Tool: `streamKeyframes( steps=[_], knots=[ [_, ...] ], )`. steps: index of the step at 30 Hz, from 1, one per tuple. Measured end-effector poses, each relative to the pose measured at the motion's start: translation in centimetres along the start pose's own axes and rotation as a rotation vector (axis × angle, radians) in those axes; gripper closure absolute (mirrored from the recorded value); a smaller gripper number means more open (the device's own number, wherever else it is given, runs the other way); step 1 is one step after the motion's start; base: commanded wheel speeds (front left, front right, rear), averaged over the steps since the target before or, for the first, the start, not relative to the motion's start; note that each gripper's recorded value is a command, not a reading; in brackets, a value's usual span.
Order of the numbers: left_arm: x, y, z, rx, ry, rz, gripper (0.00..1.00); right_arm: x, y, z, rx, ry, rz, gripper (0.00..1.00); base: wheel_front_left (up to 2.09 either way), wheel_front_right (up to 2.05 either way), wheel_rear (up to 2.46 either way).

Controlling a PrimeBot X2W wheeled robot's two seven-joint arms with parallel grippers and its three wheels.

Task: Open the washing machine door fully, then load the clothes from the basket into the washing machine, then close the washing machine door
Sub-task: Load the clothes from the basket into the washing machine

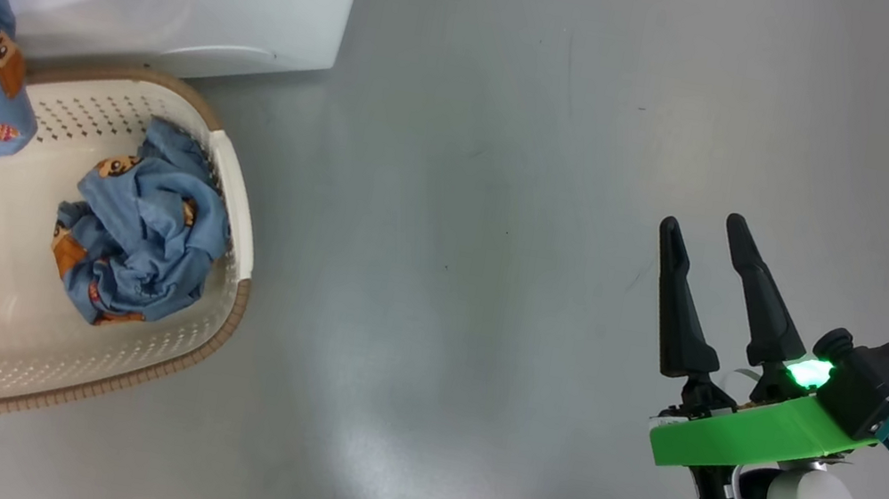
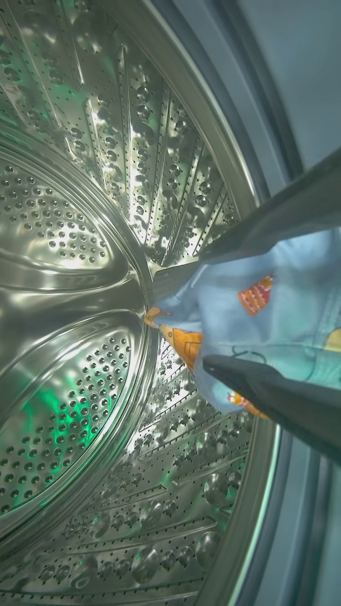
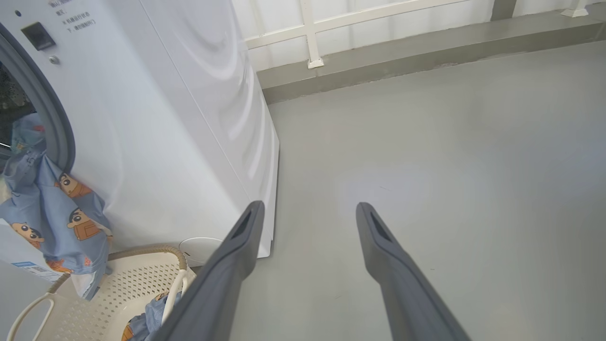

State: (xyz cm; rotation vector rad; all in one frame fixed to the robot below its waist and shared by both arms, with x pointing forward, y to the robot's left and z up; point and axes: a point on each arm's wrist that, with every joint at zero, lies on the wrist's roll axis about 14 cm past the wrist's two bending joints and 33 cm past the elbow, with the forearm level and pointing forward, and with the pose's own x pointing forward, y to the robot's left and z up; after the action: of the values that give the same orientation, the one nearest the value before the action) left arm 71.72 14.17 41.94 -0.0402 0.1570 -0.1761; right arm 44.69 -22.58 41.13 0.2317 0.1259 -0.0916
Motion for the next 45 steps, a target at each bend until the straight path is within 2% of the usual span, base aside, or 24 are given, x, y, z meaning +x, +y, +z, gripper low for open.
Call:
streamKeyframes(
  steps=[12, 30, 45],
  knots=[
    [-1.3, -0.5, 2.0, -0.082, -0.104, -0.014, 0.0, 0.4, 0.3, 0.2, 0.001, -0.01, 0.009, 0.0, 0.0, 0.0, 0.0],
    [-10.5, 0.8, -0.2, -0.181, -0.152, 0.066, 0.0, 1.2, 2.7, 1.7, -0.014, -0.057, 0.075, 0.0, 0.0, 0.0, 0.0],
    [-18.8, 1.1, -3.2, -0.161, -0.097, 0.114, 0.0, 0.6, 4.0, 2.2, -0.014, -0.067, 0.111, 0.0, 0.0, 0.0, 0.0]
  ],
)
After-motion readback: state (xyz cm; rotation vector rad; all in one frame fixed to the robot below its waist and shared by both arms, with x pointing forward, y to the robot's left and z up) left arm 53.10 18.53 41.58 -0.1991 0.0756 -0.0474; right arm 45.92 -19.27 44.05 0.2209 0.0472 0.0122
